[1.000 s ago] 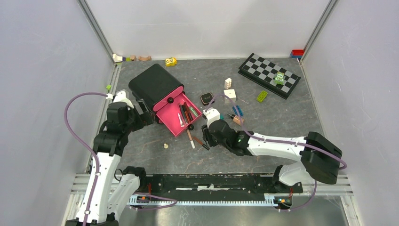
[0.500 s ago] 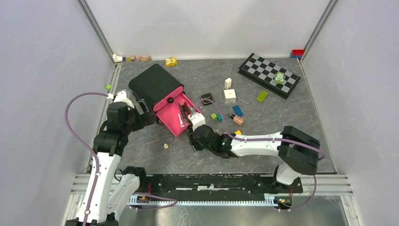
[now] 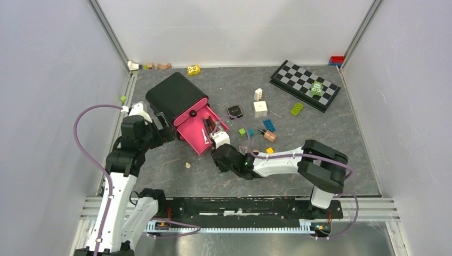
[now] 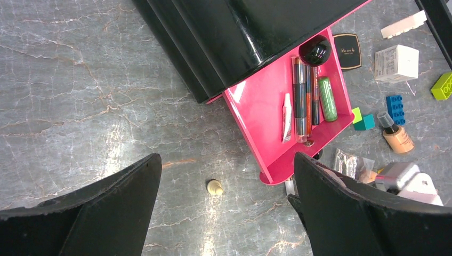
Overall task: Organize the makeup
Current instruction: Pick up the makeup from the center of the board.
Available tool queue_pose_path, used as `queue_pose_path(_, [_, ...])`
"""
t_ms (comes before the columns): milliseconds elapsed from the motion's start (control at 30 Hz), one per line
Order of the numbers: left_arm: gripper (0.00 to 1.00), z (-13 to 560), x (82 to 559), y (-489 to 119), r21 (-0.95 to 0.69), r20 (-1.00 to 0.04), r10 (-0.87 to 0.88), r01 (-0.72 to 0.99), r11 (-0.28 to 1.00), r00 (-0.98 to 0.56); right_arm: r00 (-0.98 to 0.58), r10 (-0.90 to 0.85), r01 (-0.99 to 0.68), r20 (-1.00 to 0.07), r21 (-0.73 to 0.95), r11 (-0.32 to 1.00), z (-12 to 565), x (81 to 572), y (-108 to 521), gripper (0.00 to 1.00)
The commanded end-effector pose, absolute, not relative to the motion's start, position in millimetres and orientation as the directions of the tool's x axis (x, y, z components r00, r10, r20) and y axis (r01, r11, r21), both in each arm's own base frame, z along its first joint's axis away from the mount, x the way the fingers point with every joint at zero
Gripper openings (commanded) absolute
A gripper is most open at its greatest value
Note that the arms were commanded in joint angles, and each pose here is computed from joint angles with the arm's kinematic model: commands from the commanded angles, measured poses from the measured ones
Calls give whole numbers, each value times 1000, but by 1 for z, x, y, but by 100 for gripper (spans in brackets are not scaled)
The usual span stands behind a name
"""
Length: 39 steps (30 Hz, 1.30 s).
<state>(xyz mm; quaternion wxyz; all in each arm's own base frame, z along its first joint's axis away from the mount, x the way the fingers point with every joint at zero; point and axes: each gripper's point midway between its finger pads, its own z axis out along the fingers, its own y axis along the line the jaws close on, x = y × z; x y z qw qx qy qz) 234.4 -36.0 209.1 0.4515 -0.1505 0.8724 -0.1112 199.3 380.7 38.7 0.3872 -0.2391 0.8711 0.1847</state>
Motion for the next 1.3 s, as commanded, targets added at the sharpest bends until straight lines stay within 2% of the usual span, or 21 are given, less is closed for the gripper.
queue_pose_path(0, [100,215,238,-39,-334,-770,-350,-131,933,-534,-576,-236,-549,-782,157,821,45,205,397,45])
queue_pose_path(167, [100,215,239,-40,-334,-769,-350,-131,933,-535,-584,-253,-541,-771,136,830,34,206,395,45])
queue_pose_path(300, [100,214,239,-40,-333,-767,-350,-133,934,-538,-593,-273,-535,-757,118,836,23,206,392,41])
queue_pose_path(467, [100,213,239,-40,-332,-766,-348,-132,934,-540,-596,-294,-543,-747,106,833,16,202,391,23])
queue_pose_path(667, [100,211,240,-40,-329,-761,-348,-136,935,-548,-584,-304,-556,-753,98,825,26,193,380,11])
queue_pose_path(1067, [100,210,241,-40,-326,-759,-345,-136,935,-552,-601,-272,-578,-751,174,797,50,126,326,7])
queue_pose_path(1267, [100,211,240,-40,-328,-761,-346,-135,935,-549,-572,-184,-535,-799,193,823,94,129,312,6])
